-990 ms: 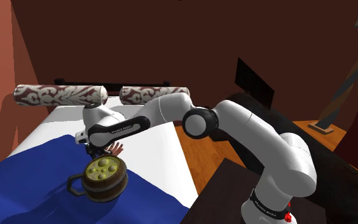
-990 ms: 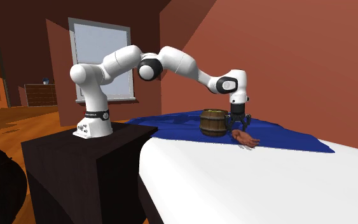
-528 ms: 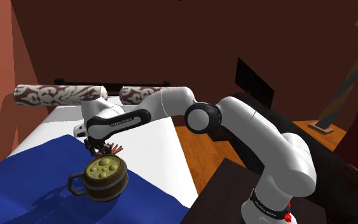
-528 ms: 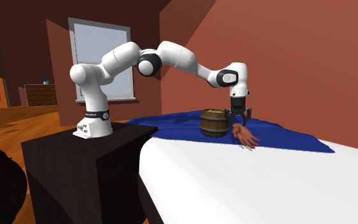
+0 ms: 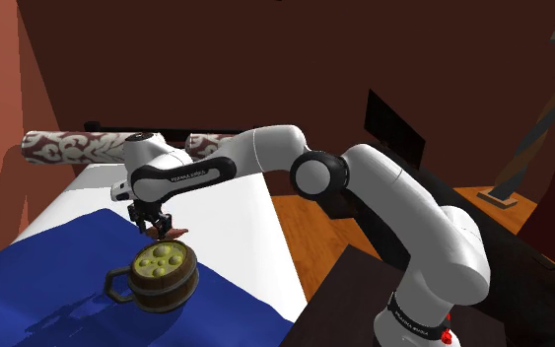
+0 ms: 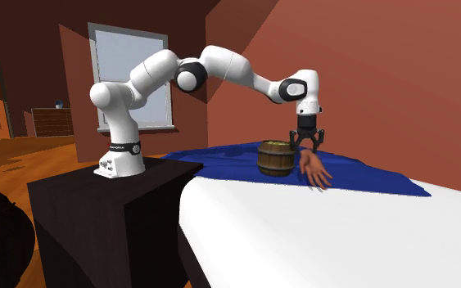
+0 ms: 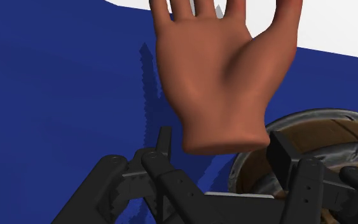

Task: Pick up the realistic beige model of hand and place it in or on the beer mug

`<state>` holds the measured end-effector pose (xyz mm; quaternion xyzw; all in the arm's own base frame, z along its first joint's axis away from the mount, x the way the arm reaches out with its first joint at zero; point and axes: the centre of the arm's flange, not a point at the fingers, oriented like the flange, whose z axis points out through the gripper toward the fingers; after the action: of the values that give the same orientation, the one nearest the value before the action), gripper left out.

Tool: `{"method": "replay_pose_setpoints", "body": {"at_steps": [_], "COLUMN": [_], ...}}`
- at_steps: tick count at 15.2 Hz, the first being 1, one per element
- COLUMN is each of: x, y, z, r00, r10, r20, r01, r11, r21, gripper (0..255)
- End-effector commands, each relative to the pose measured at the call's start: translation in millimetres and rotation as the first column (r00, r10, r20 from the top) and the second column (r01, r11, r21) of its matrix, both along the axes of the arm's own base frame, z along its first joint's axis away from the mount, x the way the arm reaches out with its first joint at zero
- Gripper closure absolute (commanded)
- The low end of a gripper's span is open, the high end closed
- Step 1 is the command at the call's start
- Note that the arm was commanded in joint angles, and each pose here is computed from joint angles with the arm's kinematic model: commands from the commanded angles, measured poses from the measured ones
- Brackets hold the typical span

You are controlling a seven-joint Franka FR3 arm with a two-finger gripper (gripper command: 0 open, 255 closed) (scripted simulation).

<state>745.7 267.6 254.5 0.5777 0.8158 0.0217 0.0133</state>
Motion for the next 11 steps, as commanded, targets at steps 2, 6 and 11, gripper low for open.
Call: {"method": "replay_pose_setpoints", "body": {"at_steps": [2, 6, 11], "x": [1, 1, 1], "y": [0, 0, 0], "z": [17, 39, 65], "r00": [1.0, 1.0, 1.0], "r10": [0.0, 0.0, 0.0], "r20": [0.0, 0.0, 0.0], "r01": [0.0, 0.0, 0.0], "r11": [1.0, 1.0, 1.0], "r21": [0.0, 0.0, 0.0], "gripper": [255, 255, 255]}}
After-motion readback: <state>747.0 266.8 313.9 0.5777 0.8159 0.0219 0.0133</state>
